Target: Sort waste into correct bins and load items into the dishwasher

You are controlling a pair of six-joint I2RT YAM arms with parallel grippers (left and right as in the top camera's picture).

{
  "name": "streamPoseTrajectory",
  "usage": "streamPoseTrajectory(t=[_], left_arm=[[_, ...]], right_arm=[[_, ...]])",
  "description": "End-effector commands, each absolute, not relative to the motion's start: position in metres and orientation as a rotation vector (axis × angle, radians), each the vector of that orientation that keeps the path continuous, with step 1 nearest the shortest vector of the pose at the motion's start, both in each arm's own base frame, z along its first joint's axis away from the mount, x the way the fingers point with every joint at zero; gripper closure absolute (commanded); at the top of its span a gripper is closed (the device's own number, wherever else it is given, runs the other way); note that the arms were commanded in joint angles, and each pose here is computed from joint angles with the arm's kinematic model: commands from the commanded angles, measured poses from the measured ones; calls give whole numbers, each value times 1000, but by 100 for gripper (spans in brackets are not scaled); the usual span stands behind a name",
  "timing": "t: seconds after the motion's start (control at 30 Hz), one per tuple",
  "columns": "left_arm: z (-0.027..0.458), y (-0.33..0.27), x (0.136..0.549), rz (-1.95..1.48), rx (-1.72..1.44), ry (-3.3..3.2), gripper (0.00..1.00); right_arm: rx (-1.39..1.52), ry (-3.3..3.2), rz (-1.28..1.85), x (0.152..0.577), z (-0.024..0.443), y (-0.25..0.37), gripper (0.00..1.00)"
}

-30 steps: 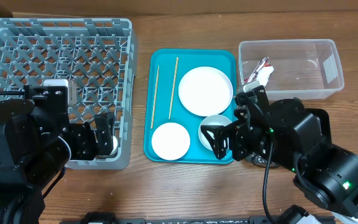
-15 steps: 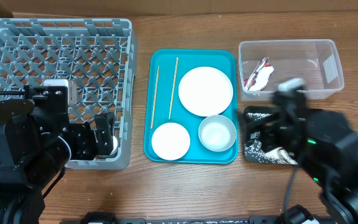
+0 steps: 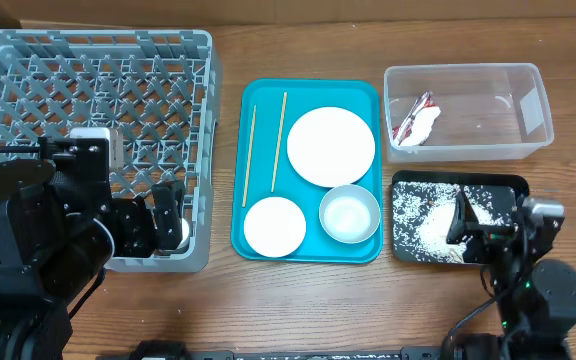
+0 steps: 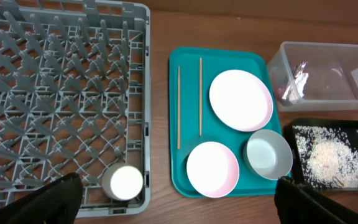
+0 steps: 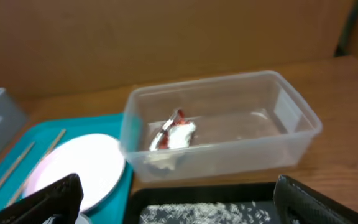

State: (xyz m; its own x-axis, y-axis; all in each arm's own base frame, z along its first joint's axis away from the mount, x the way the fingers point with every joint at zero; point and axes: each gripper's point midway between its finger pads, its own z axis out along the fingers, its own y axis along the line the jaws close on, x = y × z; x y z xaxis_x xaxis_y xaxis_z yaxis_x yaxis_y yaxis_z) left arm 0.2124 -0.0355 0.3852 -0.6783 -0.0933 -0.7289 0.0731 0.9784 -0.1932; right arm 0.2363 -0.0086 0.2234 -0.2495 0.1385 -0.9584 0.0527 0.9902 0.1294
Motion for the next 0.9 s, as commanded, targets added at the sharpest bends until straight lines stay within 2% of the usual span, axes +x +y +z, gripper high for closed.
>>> streamPoseTrajectory(t=[0.0, 0.43, 0.87], left_arm=[[388, -34, 213, -260, -29, 2293, 0], [388, -34, 213, -260, -29, 2293, 0], [388, -34, 213, -260, -29, 2293, 0]], right_arm=[[179, 1777, 64, 237, 207, -18, 0], [170, 1530, 27, 244, 185, -28, 0], [183, 1581, 23, 245, 171, -29, 0]])
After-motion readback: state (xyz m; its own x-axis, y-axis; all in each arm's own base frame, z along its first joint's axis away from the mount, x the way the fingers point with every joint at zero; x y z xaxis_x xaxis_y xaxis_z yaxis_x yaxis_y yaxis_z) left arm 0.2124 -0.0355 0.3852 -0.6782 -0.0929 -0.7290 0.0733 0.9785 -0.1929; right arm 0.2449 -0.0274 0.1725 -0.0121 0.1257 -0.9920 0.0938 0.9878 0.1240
